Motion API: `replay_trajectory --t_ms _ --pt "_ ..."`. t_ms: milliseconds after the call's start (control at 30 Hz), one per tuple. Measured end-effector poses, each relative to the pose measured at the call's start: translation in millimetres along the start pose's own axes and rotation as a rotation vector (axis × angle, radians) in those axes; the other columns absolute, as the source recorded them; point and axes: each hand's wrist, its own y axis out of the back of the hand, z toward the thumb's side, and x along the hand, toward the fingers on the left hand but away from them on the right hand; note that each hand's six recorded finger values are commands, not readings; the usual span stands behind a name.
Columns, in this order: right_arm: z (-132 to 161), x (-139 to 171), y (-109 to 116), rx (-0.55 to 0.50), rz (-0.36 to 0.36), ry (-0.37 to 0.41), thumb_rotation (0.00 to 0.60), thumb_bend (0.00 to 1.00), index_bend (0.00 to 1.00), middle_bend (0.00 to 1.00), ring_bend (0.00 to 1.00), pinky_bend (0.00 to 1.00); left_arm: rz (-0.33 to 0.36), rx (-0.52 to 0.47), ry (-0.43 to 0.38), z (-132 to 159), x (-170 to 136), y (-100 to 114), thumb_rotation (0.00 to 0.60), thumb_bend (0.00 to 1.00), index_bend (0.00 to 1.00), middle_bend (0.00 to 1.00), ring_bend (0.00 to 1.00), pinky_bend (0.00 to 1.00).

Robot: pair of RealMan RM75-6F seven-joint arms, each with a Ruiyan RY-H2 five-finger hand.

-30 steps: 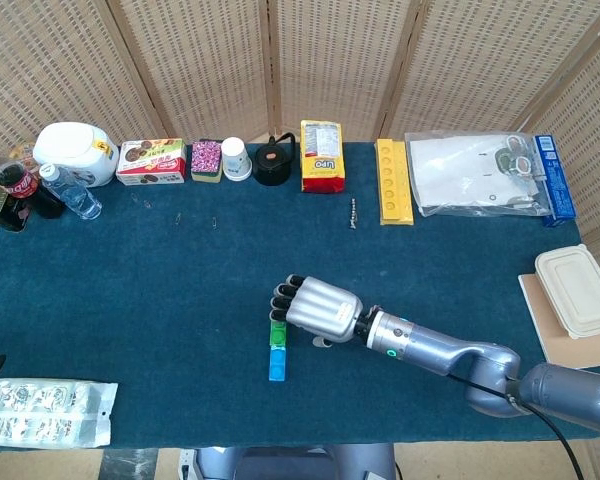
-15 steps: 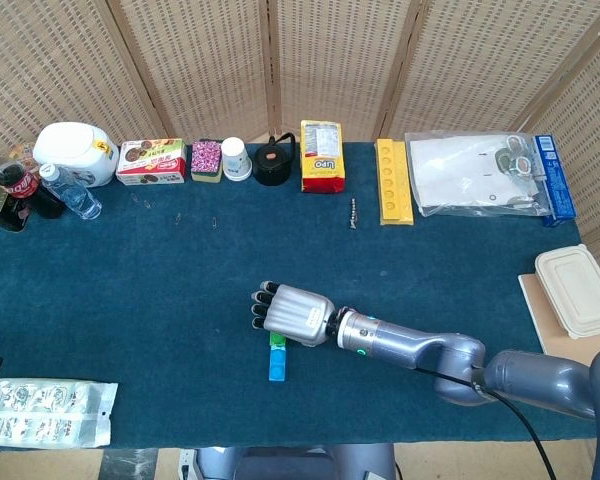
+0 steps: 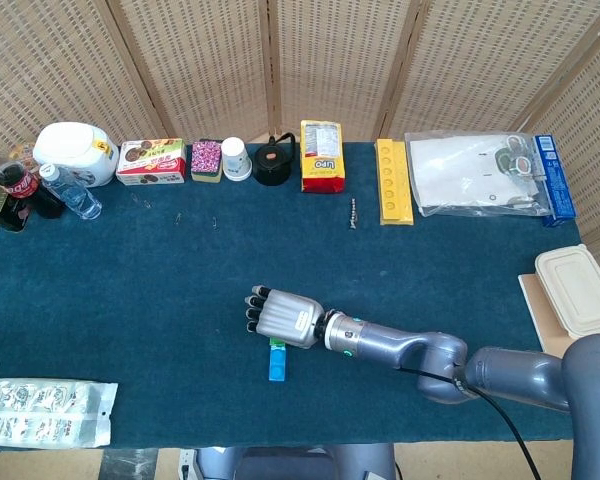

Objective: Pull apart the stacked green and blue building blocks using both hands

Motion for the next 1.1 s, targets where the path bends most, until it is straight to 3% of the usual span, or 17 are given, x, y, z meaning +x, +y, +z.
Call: replay_trajectory --t_ms 333,533,733,1100 --pt "1 -14 -11 0.01 0.037 -0.001 0.6 0.0 0.31 0.26 0.15 0.12 0.004 -0.006 0.018 -9 -4 1 0.504 0.24 0.09 0.08 0.0 0.03" --pt "2 -19 -20 0.014 0.061 -0.007 0.6 0.0 0.33 0.29 0.24 0.16 0.0 -0.012 0.025 -13 -6 -1 0.509 0.24 0.09 0.08 0.0 0.03" --pt "4 -25 -27 0.007 0.068 -0.013 0.6 0.0 0.39 0.33 0.3 0.24 0.0 -0.017 0.03 -16 -7 -2 0.503 0.24 0.09 0.08 0.0 0.03" --pt "9 -34 -28 -0.037 0.017 -0.021 0.6 0.03 0.63 0.54 0.56 0.55 -0.003 -0.022 0.043 -24 -11 -4 0.502 0.24 0.09 0.08 0.0 0.03"
